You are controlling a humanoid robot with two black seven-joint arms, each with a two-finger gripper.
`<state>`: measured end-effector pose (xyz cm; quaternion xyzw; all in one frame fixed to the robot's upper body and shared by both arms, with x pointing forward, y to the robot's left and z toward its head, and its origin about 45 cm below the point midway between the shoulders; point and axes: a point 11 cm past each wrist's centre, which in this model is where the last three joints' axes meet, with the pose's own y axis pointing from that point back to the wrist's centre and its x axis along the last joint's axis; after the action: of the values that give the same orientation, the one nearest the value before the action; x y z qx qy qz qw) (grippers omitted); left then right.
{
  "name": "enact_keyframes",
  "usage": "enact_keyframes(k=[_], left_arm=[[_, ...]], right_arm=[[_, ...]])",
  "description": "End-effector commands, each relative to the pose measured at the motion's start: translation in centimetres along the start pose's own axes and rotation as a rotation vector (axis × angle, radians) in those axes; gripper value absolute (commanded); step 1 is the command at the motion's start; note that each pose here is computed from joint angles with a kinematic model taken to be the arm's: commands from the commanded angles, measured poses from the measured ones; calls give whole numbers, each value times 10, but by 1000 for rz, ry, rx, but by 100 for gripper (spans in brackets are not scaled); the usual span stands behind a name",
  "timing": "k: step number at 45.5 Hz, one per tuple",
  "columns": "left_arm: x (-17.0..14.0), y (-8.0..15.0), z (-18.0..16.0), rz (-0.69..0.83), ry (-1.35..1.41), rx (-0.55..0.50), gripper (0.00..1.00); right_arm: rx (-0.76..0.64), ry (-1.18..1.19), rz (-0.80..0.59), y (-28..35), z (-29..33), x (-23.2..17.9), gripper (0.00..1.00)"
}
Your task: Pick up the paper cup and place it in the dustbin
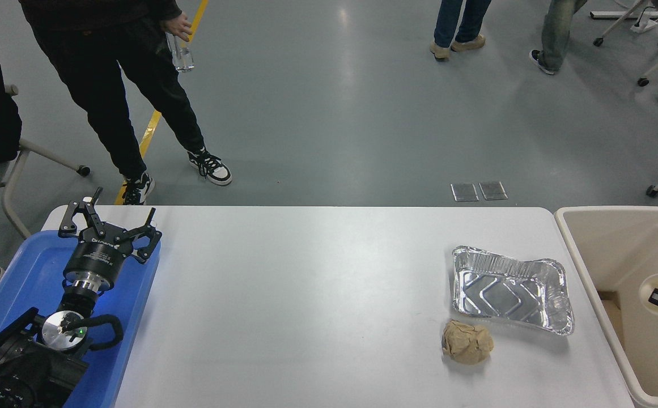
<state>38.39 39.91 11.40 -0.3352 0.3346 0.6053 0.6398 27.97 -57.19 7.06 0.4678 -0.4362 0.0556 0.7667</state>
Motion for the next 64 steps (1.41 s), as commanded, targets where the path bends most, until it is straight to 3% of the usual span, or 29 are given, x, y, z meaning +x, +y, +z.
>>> enact_keyframes(k=[1, 10, 19, 33, 41, 52, 64], left_arm=[[0, 0, 0, 0, 0, 0, 99], [0, 0, 0, 0, 0, 0, 99], [0, 0, 0, 0, -1, 3, 99], [-1, -1, 0, -2, -2, 3, 99], [-1, -1, 0, -2, -2, 3, 99], [0, 0, -1, 0, -2, 4, 99], [0, 0, 0, 0, 0, 0, 99]], right_arm=[[10, -15, -44, 5, 5, 6, 100], [44, 22, -40, 16, -5, 42, 100], [122, 87, 18, 54, -43, 126, 100], [301, 262, -133, 168, -127, 189, 100], [390, 429, -285, 235, -178, 179, 100], [405, 619, -392, 277, -217, 143, 100], [469, 657, -539, 325, -274, 104, 100]])
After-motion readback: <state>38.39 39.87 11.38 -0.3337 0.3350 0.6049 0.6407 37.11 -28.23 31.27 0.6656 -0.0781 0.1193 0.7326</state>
